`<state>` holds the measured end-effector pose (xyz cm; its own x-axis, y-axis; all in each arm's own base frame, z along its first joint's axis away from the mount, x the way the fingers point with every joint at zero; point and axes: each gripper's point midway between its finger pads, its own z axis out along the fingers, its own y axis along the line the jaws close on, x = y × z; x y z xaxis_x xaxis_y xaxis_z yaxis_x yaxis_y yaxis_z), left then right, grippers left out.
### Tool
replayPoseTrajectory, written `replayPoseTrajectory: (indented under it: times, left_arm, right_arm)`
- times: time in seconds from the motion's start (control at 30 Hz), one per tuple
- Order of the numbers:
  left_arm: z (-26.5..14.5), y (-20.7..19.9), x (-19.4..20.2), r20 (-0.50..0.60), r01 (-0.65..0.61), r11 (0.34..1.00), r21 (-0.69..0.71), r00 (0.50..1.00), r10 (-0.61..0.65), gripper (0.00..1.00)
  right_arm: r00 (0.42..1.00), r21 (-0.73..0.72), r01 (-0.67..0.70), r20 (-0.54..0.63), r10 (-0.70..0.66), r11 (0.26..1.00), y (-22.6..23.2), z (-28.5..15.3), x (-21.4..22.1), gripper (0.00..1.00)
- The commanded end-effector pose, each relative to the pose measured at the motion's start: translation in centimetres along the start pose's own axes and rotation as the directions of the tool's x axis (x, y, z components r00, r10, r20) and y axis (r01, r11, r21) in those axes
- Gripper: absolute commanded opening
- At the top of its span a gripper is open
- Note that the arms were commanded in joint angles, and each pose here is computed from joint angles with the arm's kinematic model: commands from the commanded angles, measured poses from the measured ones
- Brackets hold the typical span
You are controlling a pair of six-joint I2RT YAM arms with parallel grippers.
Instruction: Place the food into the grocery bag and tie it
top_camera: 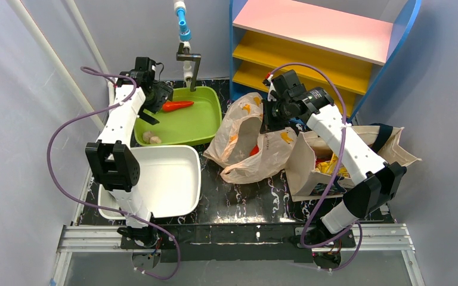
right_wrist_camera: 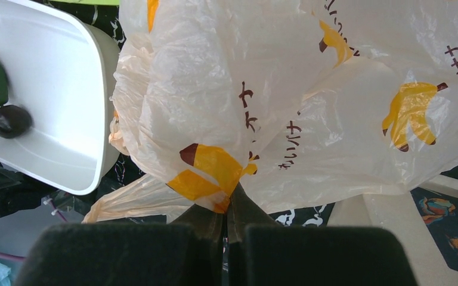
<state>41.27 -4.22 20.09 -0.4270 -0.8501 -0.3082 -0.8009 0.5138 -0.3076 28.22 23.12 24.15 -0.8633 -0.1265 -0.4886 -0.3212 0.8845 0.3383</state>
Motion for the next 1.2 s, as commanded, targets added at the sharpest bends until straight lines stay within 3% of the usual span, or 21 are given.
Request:
replayPoseTrajectory:
  times: [0.0,0.17,0.77,1.17]
  left_arm:
    - [0.3,-0.4,-1.3,0.088,0.179,0.984,0.009,0.980,-0.179,1.00]
    - [2.5,-1.0,-1.8,0.117,0.253,0.967,0.031,0.960,-0.254,1.00]
    - [9.1,-2.4,-2.3,0.120,0.276,0.961,-0.028,0.955,-0.271,1.00]
    - [12.8,-2.5,-3.7,0.200,0.319,0.945,-0.072,0.933,-0.299,0.99]
  right_arm:
    - [0.999,-0.012,0.009,0.051,-0.009,1.000,0.5,-0.7,-1.6,0.01]
    - [0.999,-0.004,0.013,0.052,-0.012,1.000,0.4,-0.7,-1.8,0.01]
    - [0.997,0.035,0.023,0.066,-0.026,0.999,-0.5,-0.5,-3.1,0.01]
    - [0.998,0.062,0.012,0.058,-0.016,0.998,-1.5,-0.2,-3.4,0.01]
